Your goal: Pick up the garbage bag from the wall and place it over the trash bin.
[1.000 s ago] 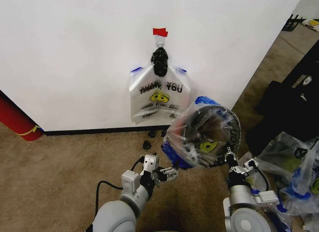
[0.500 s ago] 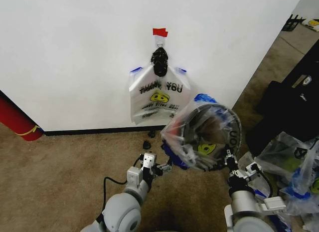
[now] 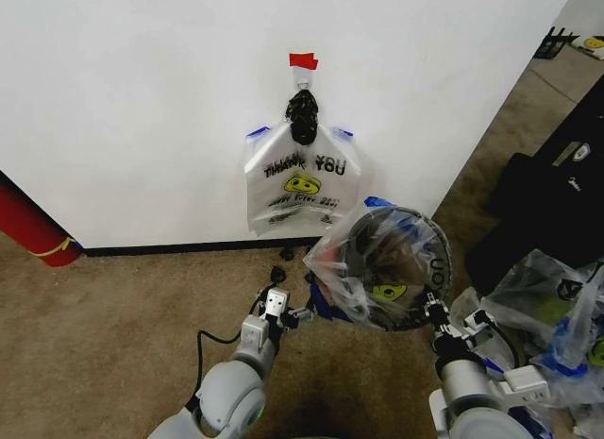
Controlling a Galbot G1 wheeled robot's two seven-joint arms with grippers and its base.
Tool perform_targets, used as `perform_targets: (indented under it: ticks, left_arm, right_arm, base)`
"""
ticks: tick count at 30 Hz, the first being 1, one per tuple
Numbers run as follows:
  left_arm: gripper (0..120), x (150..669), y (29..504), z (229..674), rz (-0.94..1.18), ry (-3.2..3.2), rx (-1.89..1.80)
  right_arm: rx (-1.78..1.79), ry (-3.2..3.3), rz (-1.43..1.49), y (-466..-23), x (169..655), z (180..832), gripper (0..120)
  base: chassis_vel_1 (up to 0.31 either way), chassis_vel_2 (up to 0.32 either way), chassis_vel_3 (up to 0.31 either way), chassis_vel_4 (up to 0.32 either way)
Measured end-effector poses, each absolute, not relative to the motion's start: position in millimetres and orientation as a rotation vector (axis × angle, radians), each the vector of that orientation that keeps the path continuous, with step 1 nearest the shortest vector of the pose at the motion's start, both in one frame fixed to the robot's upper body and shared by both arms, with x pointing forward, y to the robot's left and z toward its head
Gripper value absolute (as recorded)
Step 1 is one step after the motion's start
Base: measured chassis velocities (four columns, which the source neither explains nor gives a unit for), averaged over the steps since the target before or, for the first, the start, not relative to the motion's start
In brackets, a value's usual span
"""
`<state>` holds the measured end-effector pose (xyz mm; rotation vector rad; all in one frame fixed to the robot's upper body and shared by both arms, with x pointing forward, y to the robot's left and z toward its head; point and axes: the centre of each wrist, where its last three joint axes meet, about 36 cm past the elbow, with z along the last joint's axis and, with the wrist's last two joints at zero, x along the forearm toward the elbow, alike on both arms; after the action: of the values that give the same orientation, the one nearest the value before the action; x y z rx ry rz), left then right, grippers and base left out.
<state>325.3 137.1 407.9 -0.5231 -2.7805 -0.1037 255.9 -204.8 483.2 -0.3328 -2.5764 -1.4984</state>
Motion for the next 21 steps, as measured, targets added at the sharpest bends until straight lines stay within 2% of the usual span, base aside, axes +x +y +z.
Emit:
perform_targets:
  ticks: [4,10,15,21]
  left_arm:
    - [100,320,140,410,-0.149,-2.788,-0.530]
    - [100,333,156,389,-0.454,-2.868,-0.407]
    - [100,348,165,398,-0.479,-2.943,-0.333]
    - [100,375,177,436,-0.359,-3.111,-0.372]
  right_arm:
    - [-0.300,-2.608,-1.504,-210,262,479,0]
    - [-0.214,-2.682,-1.431,-225,269,462,0]
    - [-0.122,-2.727,-1.327,-231,266,442,0]
    - [0.042,-2.786,-1.131,-236,264,405,0]
  base:
    - [0.000,0.000,0.000,0.000]
    - [0.000,0.000,0.000,0.000]
    - [0.000,0.000,0.000,0.000]
    - [0.000,0.000,0.000,0.000]
